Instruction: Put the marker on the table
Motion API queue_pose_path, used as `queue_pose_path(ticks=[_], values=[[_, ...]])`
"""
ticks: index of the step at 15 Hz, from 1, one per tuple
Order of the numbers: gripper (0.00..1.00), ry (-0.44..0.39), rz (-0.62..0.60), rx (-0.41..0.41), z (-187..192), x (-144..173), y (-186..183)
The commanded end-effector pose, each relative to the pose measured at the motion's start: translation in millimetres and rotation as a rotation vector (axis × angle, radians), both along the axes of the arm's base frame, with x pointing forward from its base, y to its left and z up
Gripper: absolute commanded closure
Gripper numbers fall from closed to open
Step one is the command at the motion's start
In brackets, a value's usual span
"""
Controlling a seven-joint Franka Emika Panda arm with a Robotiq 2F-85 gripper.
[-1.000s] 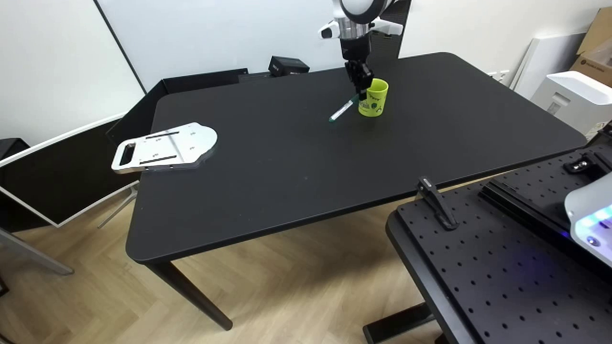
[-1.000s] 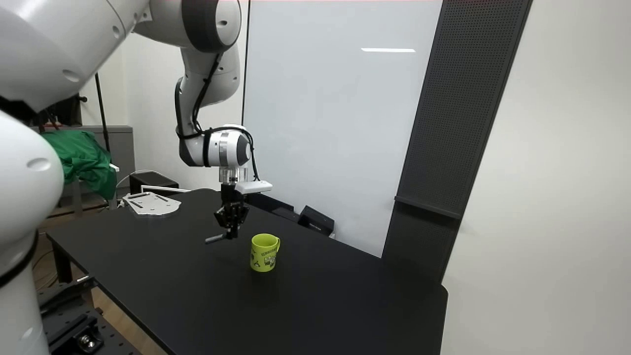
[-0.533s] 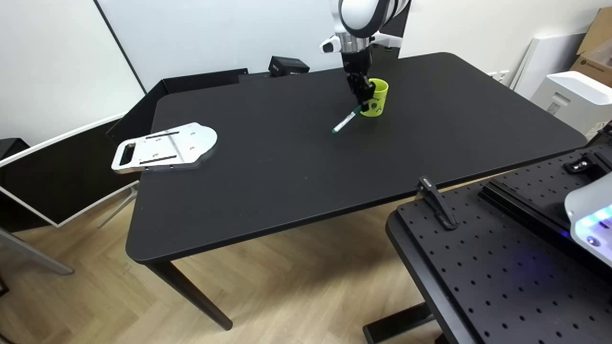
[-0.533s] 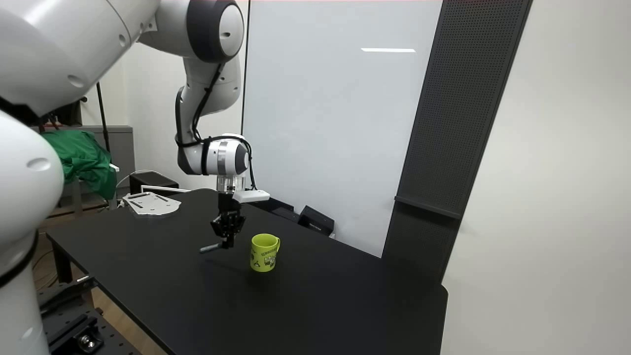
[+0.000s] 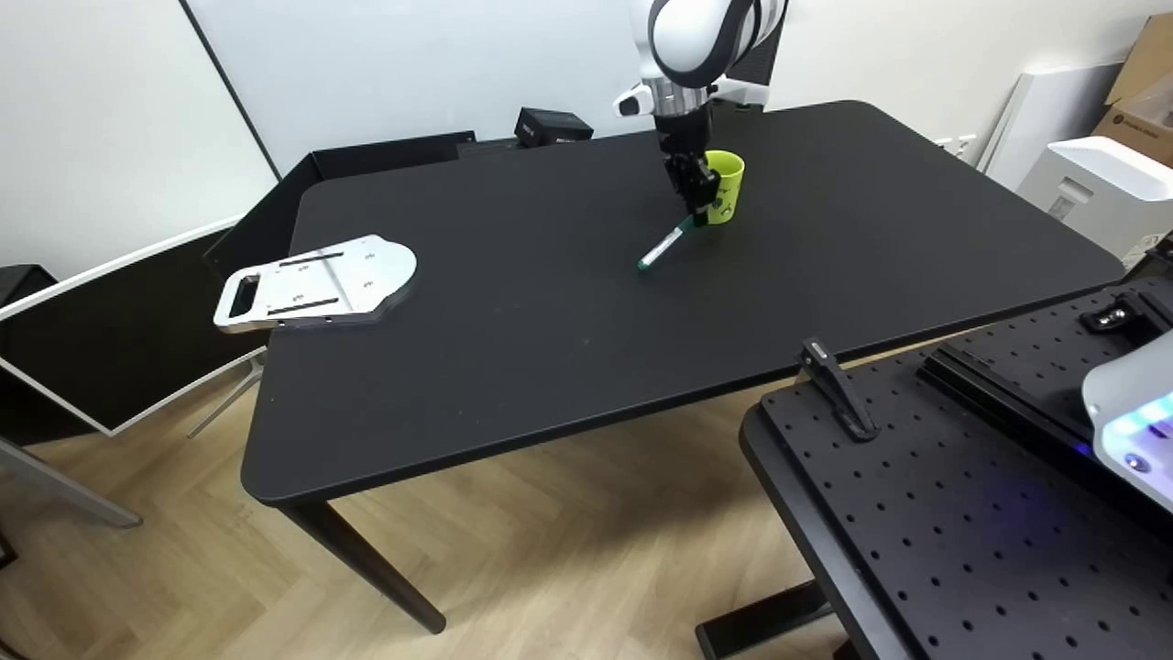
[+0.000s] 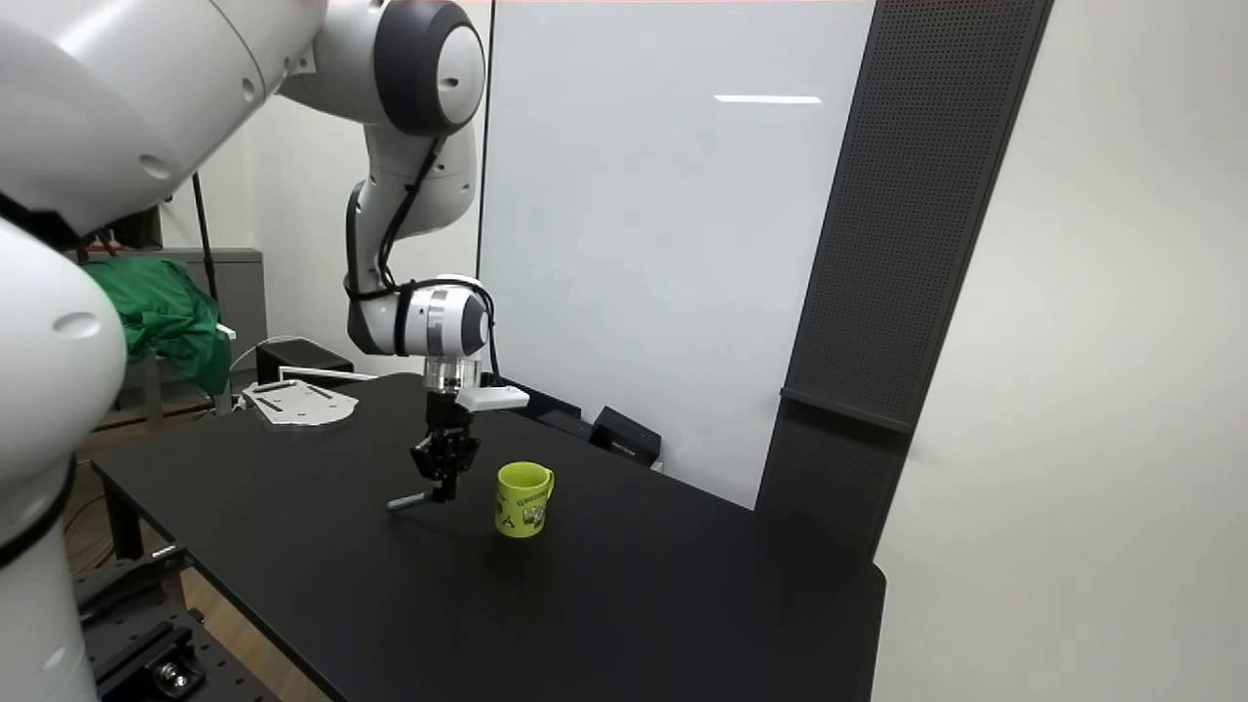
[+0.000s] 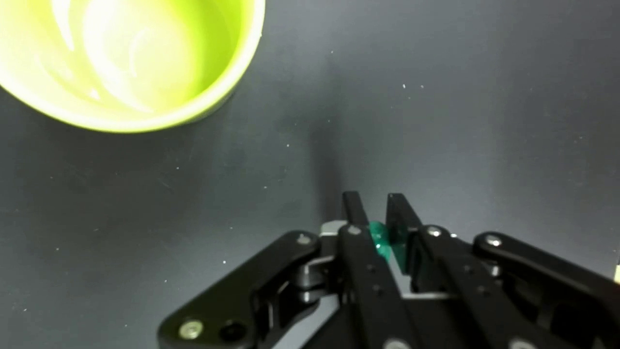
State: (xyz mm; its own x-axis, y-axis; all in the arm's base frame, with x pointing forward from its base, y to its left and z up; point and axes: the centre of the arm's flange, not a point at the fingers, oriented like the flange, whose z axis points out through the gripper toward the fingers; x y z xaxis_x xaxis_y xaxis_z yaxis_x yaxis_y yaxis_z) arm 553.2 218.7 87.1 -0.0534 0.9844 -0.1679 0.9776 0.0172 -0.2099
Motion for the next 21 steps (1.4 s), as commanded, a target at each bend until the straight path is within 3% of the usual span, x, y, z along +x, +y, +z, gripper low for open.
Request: queue_pose_path(ticks=[1,9,10,11,15,19,20,21], values=[[0.96,-0.008,0.002,0.023,-4,2,1],[0.96,-0.078,0.019,0.038,-7,3,6],[0.57,-0.072,0.016,0.032,-7,3,6],[0.56,-0.067,0.017,0.027,-7,2,5],[0.30,-0.021,-0.002,-0.012,8,3,4],[0.03,-0.068,0.000,-0.031,24,6,-6],[0.00,-0.045,0.011,-0.002,9,8,-1],[0.14,-0.050,0.011,-0.002,12,10,-1]])
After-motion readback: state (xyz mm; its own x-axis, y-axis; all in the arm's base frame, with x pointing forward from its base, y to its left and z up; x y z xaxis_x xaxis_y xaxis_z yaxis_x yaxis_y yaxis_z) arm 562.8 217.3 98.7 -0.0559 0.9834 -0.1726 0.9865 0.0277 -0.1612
